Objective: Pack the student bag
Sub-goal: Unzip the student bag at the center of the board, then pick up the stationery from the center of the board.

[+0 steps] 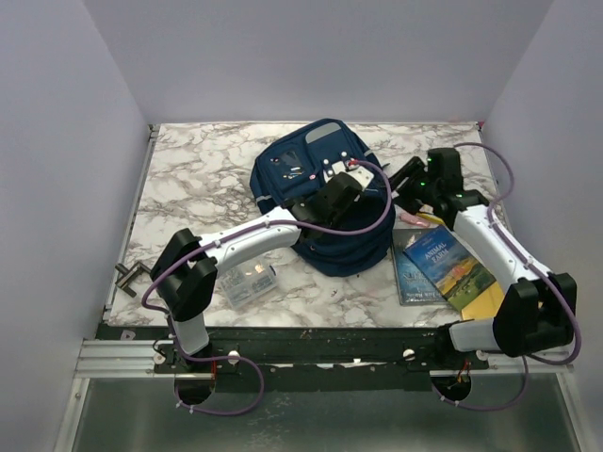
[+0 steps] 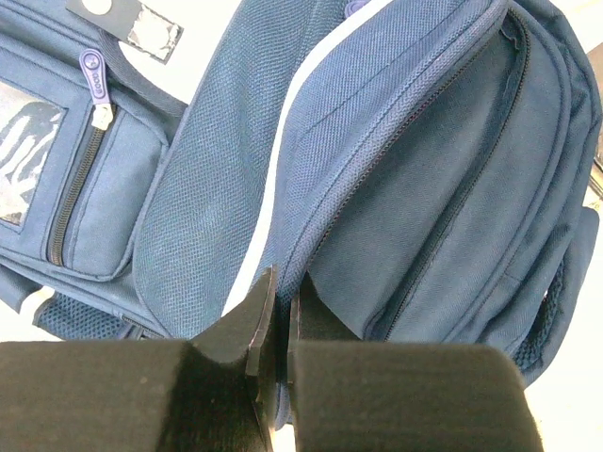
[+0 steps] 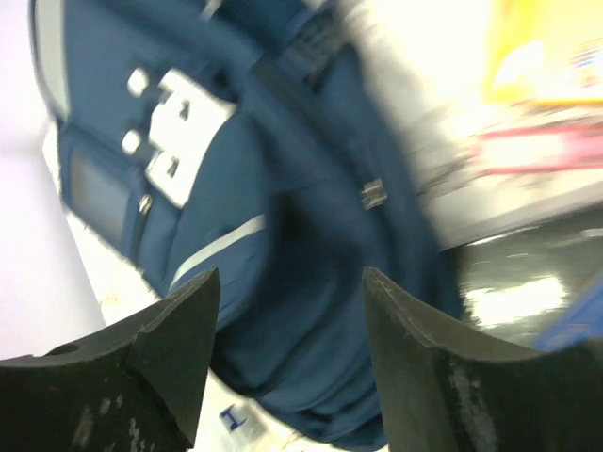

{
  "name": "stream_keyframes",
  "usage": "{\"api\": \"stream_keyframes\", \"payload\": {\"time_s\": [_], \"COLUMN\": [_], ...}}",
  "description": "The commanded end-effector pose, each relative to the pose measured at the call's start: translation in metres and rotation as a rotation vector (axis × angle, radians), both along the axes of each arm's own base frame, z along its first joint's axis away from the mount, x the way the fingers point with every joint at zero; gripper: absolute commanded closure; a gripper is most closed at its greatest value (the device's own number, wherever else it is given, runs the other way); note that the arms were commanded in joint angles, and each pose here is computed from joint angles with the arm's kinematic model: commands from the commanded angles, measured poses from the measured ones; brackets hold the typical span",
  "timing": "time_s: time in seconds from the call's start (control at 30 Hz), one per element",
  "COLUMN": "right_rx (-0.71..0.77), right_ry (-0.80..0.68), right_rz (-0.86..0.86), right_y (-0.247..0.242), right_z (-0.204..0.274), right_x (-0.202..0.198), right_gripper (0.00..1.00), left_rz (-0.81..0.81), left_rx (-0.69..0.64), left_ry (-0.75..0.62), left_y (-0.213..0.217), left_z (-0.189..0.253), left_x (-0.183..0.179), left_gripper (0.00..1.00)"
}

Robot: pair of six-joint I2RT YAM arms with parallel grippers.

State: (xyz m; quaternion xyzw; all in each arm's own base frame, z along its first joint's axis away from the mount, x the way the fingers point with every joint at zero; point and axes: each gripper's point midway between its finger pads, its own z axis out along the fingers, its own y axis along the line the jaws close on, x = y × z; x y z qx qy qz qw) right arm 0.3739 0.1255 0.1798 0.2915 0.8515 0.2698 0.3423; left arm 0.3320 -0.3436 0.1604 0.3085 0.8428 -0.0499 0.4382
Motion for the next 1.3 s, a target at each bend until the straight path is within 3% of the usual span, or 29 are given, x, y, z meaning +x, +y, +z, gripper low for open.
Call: {"api": "stream_keyframes", "payload": {"time_s": [0.0, 0.13, 0.23, 0.37, 0.63, 0.9, 0.93, 1.0, 1.17, 1.27], "right_rx": [-0.113, -0.034, 0.061, 0.065, -0.137, -0.234, -0.256, -0.295, -0.306, -0.222], "right_ry": [-0.025, -0.019, 0.001, 0.034, 0.141, 0.193, 0.198, 0.203, 0.202, 0.153], "right_rz": [-0.029, -0.144, -0.162, -0.213, -0.413, -0.466, -0.475, -0.469, -0.436, -0.341], "right_y": [-0.078, -0.137, -0.159, -0.174, -0.231, -0.257, -0.262, -0.269, -0.273, -0.257], "right_z": [-0.012, -0.028, -0.043, -0.058, -0.090, -0.115, -0.115, -0.115, -0.123, -0.129], "right_x": [-0.017, -0.021, -0.019, -0.006, -0.010, -0.015, -0.015, -0.014, 0.000, 0.020], "right_gripper": [0.32, 0.28, 0.28, 0.28, 0.23, 0.19, 0.19, 0.19, 0.21, 0.21], "left_rz": [-0.001, -0.011, -0.017, -0.042, -0.047, -0.069, -0.075, -0.093, -0.163, -0.232], "left_rx": [-0.071, -0.087, -0.090, -0.113, -0.129, -0.149, -0.156, -0.174, -0.244, -0.328], "left_ry": [0.029, 0.049, 0.060, 0.088, 0.110, 0.156, 0.163, 0.177, 0.205, 0.239], "left_y": [-0.010, -0.012, -0.013, -0.019, -0.022, -0.026, -0.026, -0.029, -0.036, -0.046], "left_z": [0.016, 0.016, 0.015, 0.018, 0.019, 0.013, 0.013, 0.015, 0.026, 0.040], "left_x": [-0.001, -0.005, -0.006, -0.011, -0.013, -0.017, -0.019, -0.023, -0.034, -0.043], "left_gripper": [1.00, 1.00, 1.00, 1.00, 1.00, 1.00, 0.96, 0.78, 0.54, 0.40]}}
